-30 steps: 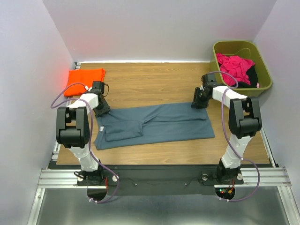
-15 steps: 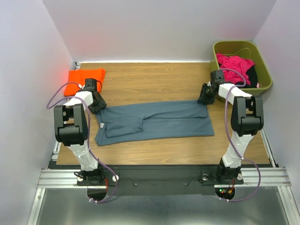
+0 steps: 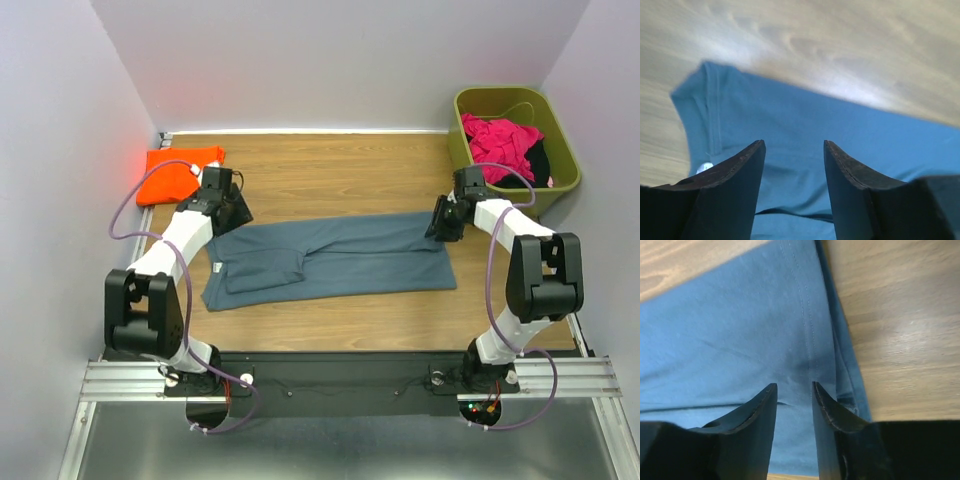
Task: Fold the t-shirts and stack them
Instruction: Fold the tshirt
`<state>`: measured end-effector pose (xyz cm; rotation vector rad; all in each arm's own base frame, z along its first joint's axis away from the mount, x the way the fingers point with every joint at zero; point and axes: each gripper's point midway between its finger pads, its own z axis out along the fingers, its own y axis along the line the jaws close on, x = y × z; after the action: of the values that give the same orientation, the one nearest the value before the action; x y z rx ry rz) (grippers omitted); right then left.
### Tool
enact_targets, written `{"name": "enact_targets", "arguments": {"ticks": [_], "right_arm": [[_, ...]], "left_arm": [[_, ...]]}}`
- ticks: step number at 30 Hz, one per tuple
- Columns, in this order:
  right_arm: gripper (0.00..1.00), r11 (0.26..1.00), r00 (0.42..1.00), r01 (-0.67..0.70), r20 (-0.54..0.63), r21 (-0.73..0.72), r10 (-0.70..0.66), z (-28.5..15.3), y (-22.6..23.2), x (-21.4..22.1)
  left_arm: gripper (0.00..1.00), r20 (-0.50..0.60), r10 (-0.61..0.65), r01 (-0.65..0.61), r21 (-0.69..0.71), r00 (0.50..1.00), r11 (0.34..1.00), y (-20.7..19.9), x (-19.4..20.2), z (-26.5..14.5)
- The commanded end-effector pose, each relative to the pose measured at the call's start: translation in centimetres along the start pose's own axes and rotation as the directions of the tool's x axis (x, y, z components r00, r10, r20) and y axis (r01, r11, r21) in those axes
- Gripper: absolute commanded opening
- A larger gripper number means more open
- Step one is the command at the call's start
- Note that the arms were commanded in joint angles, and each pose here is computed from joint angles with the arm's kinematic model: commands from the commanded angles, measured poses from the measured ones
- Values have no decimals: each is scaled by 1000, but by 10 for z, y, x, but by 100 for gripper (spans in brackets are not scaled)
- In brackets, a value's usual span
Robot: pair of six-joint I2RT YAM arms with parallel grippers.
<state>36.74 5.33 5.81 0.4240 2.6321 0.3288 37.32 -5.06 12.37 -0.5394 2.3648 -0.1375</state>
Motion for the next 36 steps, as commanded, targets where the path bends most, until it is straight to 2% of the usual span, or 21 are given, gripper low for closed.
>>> {"name": "enact_targets", "arguments": {"ticks": [1,5,6,10,16,23,28,31,34,36], "right_arm": [[37,999,1000,-2,-9,-35,2,2,7,2],[31,1000,1000,-3,-25,0,3,14,-1,5],[27,999,1000,-7,-29,35,8,19,-9,7],[22,987,999,-8,-30,159,13,28,-35,14],[21,932,1000,-14,6,362,13,27,-79,18],[22,908,994,-55,106,415,12,8,-85,-5],[24,933,991,-15,127,359,-32,-6,-66,-14],[25,945,988,31,131,324,-78,-14,-46,-15],[26,961,973,129,155,246,-170,-26,4,-17],[27,966,965,177,162,190,-208,-33,29,-15]], "left_arm": [[59,-125,2,-9,-55,992,998,19,47,21],[58,-167,5,-18,-82,986,996,27,64,35],[57,-187,8,-26,-98,982,995,32,71,41],[57,-235,4,-42,-159,972,986,48,89,53],[57,-246,-36,-20,-223,968,975,77,93,60],[57,-230,-19,-35,-233,973,972,78,78,64],[60,-216,0,-49,-220,976,974,72,65,63],[68,-174,6,-39,-187,985,982,60,50,52],[81,-96,11,-27,-162,995,986,48,26,29],[84,-49,8,-16,-158,999,987,45,13,8]]}}
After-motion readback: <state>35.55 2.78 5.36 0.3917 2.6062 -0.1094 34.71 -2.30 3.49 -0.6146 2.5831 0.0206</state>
